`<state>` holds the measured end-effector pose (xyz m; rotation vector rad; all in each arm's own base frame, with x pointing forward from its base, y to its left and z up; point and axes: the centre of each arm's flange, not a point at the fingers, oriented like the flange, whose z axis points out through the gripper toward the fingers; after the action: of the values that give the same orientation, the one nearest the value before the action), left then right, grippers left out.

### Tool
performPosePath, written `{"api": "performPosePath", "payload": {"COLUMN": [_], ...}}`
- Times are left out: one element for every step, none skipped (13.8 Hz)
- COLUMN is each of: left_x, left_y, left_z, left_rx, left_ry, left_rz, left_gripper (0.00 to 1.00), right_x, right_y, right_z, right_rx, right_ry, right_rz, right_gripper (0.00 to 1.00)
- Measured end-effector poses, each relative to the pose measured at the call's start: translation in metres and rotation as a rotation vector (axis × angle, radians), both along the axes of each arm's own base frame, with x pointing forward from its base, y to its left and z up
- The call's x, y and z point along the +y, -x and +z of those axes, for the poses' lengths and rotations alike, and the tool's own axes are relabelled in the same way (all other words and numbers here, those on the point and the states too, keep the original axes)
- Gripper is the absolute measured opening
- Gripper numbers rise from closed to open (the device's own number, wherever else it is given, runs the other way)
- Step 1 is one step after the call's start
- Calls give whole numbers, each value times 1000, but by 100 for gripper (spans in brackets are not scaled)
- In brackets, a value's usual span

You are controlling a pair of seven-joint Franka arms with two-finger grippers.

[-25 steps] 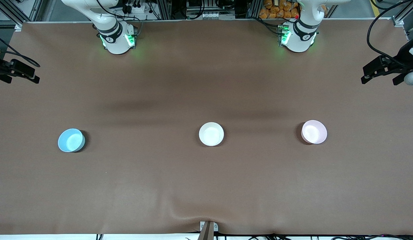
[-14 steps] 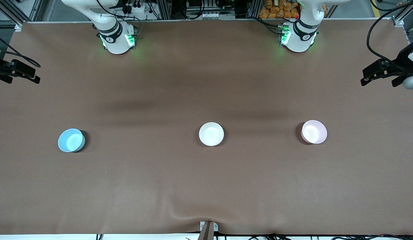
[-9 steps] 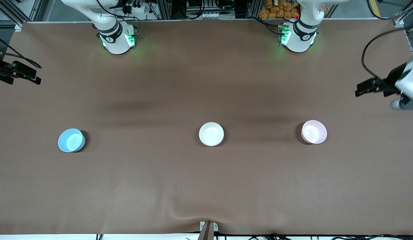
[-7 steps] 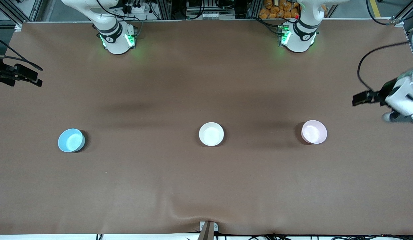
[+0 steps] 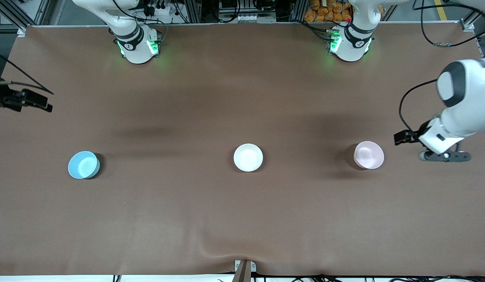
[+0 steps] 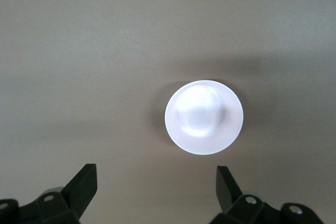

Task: Stack pink and blue bowls on white bowl
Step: 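Reach the left gripper to the pink bowl while the right gripper reaches the blue bowl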

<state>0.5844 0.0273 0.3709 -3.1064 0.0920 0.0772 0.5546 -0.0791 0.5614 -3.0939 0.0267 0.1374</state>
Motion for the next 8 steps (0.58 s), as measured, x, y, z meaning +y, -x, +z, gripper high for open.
{"api": "performPosePath", "payload": {"left_x": [-1, -2, -3, -3, -4, -4, -4, -4], "left_y": [1, -1, -3, -6, -8, -8, -8, -7], "left_z": [-12, -24, -37, -52, -70, -87, -104, -118], "left_rx": [-4, -11, -18, -29, -41, -49, -52, -50], "left_ry": [1, 2, 3, 4, 6, 8, 9, 10], "left_rz": [-3, -6, -8, -10, -15, -23, -30, -33], "left_gripper": [100, 100, 100, 100, 100, 100, 100, 100], "right_x": [-8, -15, -20, -23, -24, -24, -25, -27], "right_y": [-8, -16, -22, -28, -34, -42, -49, -57], "right_z": [-14, -28, -41, -56, -72, -88, -105, -121], "right_rx": [-3, -3, 3, 16, 36, 57, 79, 101], "right_ry": [0, 0, 0, -1, -2, -3, -2, 4], "right_rz": [24, 44, 57, 62, 65, 67, 68, 71], "right_gripper": [100, 100, 100, 100, 100, 100, 100, 100]}}
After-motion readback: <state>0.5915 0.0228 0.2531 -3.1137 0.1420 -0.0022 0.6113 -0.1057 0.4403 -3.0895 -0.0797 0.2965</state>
